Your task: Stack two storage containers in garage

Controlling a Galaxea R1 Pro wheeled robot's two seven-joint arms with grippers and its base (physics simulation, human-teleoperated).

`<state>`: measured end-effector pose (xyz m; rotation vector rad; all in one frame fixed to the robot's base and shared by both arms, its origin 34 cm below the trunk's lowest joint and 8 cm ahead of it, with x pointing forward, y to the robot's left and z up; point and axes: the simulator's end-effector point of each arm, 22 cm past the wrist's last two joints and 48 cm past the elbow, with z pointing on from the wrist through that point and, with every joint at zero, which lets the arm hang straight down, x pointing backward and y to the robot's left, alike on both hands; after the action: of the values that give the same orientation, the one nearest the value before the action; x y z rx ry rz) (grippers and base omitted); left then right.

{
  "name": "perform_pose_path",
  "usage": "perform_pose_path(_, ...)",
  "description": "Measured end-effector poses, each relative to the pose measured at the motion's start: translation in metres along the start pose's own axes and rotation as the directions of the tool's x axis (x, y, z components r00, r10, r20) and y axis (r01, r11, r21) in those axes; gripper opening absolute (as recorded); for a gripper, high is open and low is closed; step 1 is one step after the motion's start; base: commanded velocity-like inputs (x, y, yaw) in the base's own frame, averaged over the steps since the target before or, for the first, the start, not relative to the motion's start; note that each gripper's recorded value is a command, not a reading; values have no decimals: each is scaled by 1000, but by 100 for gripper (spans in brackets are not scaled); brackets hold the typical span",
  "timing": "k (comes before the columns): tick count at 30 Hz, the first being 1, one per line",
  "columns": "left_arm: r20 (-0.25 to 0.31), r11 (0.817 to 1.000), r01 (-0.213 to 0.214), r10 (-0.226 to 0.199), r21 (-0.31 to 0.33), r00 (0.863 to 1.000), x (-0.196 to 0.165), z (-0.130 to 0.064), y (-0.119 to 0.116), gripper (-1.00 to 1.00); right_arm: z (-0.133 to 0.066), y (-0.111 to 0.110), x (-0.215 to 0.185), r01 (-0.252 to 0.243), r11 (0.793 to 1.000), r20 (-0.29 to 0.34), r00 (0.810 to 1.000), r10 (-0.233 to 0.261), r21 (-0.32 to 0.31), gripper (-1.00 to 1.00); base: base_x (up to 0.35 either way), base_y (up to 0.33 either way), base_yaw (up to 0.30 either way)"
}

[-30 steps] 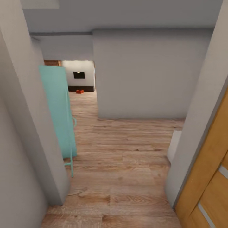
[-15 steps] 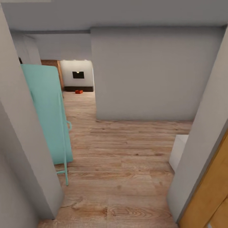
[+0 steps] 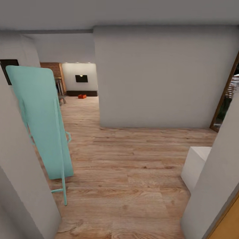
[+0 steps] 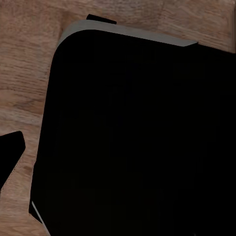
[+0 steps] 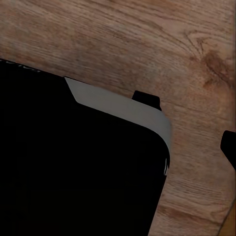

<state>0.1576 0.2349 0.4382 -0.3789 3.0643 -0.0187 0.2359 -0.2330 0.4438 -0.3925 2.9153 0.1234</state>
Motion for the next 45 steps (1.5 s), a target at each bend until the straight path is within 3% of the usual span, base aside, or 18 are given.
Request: perform_pose_path(45,0,1000,0,0,-1,1000,0,0,0,100,0,4,-1,-1,1000,2,1000,1,-5,100,326,0,0)
